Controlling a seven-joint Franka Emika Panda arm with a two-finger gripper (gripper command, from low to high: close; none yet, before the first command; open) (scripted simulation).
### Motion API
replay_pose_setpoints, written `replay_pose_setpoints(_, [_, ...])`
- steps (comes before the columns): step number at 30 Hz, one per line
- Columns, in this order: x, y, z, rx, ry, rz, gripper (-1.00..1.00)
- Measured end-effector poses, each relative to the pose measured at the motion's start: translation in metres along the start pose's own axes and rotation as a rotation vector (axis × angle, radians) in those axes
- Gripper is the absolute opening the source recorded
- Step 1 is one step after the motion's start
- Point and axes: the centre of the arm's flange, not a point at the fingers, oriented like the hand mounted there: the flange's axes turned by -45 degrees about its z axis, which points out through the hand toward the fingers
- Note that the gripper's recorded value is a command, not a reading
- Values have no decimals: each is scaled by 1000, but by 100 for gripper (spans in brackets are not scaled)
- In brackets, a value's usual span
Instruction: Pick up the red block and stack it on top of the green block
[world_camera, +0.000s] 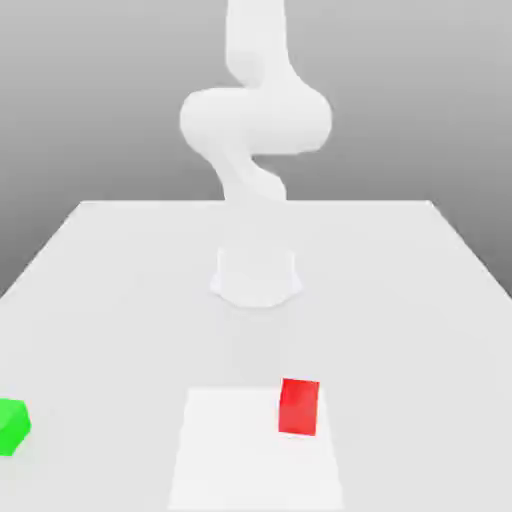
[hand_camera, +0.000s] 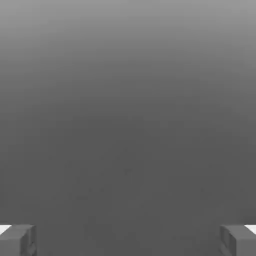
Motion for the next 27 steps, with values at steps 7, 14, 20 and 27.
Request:
replay_pose_setpoints(7, [-52, -11, 145, 156, -194, -319, 0])
replay_pose_setpoints(14, [-140, -44, 255, 297, -367, -661, 0])
replay_pose_setpoints(20, [-231, -67, 313, 406, -502, -970, 0])
replay_pose_setpoints(27, [-305, -73, 342, 483, -599, -1233, 0])
